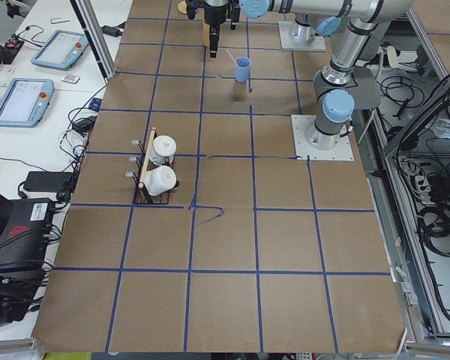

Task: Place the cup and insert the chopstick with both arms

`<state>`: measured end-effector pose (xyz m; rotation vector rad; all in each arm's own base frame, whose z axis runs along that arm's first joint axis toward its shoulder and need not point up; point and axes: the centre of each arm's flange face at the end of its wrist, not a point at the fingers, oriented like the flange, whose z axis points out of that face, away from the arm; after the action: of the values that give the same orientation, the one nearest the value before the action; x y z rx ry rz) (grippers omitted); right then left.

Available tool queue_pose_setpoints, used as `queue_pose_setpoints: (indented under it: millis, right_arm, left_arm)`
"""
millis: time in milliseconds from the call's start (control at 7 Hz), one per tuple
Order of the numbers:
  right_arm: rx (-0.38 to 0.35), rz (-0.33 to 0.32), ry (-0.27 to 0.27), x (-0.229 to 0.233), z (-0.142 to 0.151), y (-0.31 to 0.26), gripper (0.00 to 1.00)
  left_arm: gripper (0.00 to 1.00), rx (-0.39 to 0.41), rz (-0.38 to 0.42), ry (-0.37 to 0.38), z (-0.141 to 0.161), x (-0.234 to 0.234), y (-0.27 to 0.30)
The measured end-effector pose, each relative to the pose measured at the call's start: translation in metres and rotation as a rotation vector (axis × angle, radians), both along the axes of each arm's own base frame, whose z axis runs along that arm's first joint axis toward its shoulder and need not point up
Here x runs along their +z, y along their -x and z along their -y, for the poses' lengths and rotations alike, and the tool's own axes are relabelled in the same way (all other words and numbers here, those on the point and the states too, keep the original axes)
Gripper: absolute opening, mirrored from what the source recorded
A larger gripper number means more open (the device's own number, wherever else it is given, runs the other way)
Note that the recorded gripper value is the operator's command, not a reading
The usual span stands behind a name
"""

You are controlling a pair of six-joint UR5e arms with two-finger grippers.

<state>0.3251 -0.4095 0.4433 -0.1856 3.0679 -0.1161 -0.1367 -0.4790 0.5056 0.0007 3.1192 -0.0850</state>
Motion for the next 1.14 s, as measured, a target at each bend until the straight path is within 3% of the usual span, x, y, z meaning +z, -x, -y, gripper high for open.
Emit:
queue_pose_setpoints:
  millis: [571, 714, 1000, 1143]
  right_arm:
    - [-0.25, -0.057, -0.194, 0.009, 0.051, 0.127, 1.0]
    - [-0.277, -0.054, -0.193, 0.016, 0.057, 0.149, 1.0]
    - [-0.293, -0.049, -0.141, 0.03, 0.066, 0.169, 1.0]
    - [-0.297, -0.077, -0.117, 0.036, 0.067, 0.176, 1.0]
  left_arm:
    - [1.0, 0.003, 0.0, -0.008, -0.002, -0.004, 0.001]
    - [1.0, 0.003, 0.0, -0.007, -0.002, -0.003, 0.001]
    - [1.0, 0.005, 0.0, -0.006, -0.003, -0.003, 0.001]
    - [1.0, 0.006, 0.0, -0.006, -0.004, -0.003, 0.001]
